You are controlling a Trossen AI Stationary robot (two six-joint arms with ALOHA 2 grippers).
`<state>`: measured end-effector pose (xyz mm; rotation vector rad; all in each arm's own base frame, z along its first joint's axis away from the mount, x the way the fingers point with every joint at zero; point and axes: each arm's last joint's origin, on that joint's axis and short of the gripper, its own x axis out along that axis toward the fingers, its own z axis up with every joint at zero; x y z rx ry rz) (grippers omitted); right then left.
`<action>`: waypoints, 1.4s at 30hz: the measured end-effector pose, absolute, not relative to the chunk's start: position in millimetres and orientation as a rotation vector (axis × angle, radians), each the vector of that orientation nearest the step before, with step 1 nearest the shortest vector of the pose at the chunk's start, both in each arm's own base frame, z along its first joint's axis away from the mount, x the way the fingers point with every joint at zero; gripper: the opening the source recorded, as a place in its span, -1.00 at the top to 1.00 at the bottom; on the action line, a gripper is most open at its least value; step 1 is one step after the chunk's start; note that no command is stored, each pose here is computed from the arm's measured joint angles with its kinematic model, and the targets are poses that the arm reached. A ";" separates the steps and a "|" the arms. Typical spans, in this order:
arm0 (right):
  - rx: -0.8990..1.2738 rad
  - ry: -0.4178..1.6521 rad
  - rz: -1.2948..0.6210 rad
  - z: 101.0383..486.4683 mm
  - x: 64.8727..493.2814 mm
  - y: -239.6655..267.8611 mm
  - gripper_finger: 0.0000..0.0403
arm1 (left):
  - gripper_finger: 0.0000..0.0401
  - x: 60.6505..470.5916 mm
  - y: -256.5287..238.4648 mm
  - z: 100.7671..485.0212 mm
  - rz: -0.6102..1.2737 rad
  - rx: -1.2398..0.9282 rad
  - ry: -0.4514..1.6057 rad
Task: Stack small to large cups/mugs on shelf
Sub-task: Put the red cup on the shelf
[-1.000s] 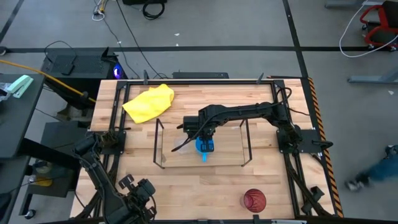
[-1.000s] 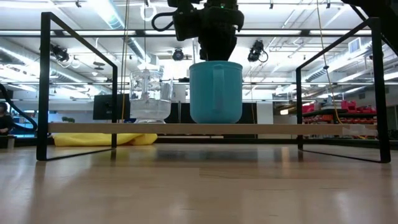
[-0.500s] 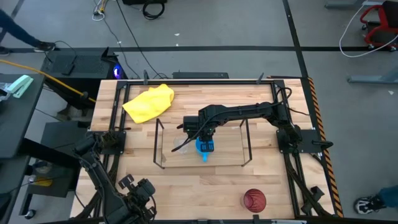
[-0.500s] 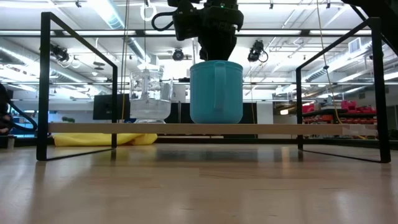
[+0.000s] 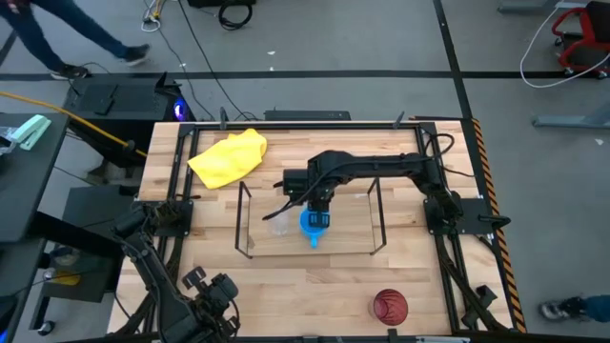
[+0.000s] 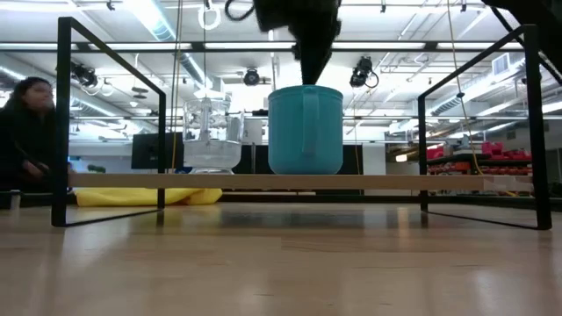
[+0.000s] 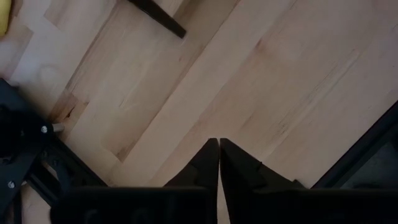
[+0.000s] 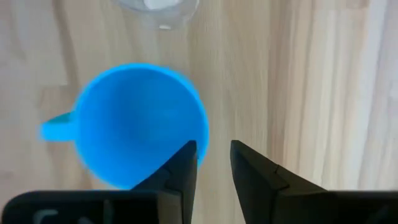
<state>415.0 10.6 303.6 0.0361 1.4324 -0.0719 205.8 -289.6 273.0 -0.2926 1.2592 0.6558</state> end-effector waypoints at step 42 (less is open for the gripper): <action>0.689 1.392 -0.478 368.5 159.7 222.8 0.49 | 0.90 285.6 -266.1 274.8 0.314 -0.212 1.113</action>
